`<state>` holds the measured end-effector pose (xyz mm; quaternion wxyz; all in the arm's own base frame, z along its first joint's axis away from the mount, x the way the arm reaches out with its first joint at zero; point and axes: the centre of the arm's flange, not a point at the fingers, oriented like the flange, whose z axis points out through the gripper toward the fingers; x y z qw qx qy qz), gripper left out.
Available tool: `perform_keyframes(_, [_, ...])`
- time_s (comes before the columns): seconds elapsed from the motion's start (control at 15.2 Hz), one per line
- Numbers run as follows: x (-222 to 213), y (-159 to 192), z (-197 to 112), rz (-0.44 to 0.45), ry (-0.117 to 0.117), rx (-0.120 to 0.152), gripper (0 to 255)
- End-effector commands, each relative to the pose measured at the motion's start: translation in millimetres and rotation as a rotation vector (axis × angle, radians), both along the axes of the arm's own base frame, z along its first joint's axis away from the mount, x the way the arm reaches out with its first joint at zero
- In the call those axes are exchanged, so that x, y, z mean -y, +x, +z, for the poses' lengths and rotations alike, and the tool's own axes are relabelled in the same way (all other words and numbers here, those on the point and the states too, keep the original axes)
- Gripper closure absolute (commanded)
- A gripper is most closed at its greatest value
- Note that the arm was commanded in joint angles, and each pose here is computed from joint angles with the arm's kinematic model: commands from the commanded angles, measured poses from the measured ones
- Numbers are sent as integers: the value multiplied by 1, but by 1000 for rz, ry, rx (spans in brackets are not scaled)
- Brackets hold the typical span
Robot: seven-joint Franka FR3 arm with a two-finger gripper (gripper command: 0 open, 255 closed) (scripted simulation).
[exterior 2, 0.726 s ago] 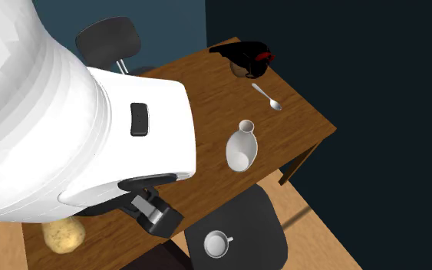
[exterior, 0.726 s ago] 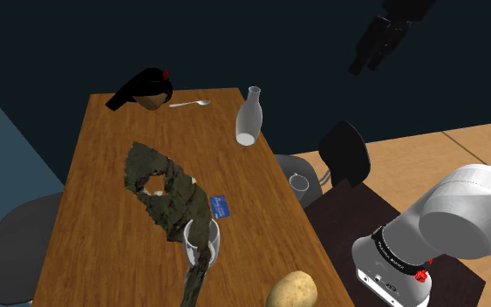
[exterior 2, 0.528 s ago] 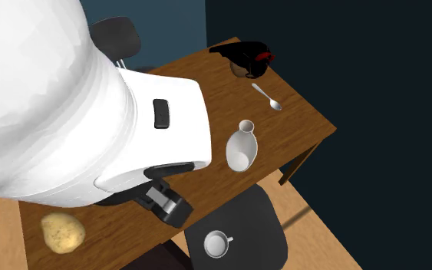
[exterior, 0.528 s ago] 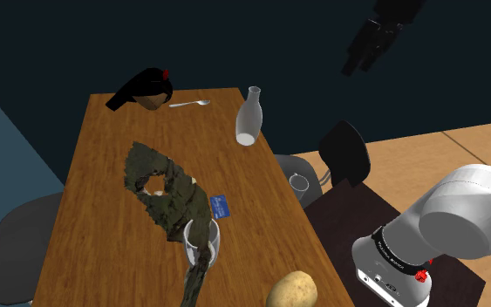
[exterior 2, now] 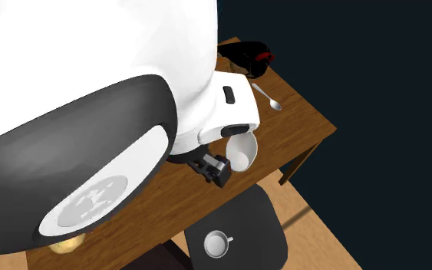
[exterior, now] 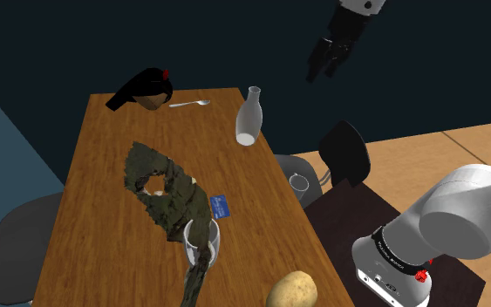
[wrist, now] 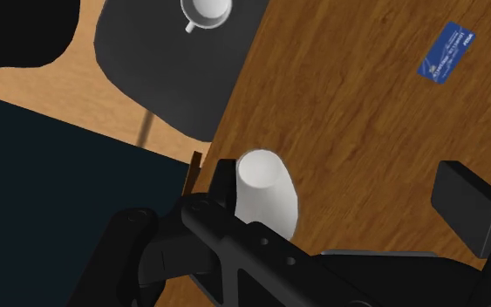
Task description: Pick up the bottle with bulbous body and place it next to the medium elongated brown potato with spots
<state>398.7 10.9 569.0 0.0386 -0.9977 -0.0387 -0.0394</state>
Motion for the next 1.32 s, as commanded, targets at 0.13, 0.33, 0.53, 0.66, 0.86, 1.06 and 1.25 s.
perform_keyframes(0.13, [-5, 50, -27, 8, -9, 4, 0])
perform_keyframes(0.33, [-6, 83, -48, 14, -15, 7, 0])
perform_keyframes(0.53, [-8, 116, -69, 20, -22, 9, 0])
perform_keyframes(0.66, [-9, 139, -83, 24, -26, 10, 0])
perform_keyframes(0.86, [-11, 172, -104, 30, -33, 12, 0])
perform_keyframes(1.06, [-13, 205, -125, 36, -39, 14, 0])
perform_keyframes(1.25, [-15, 229, -139, 40, -44, 16, 0])
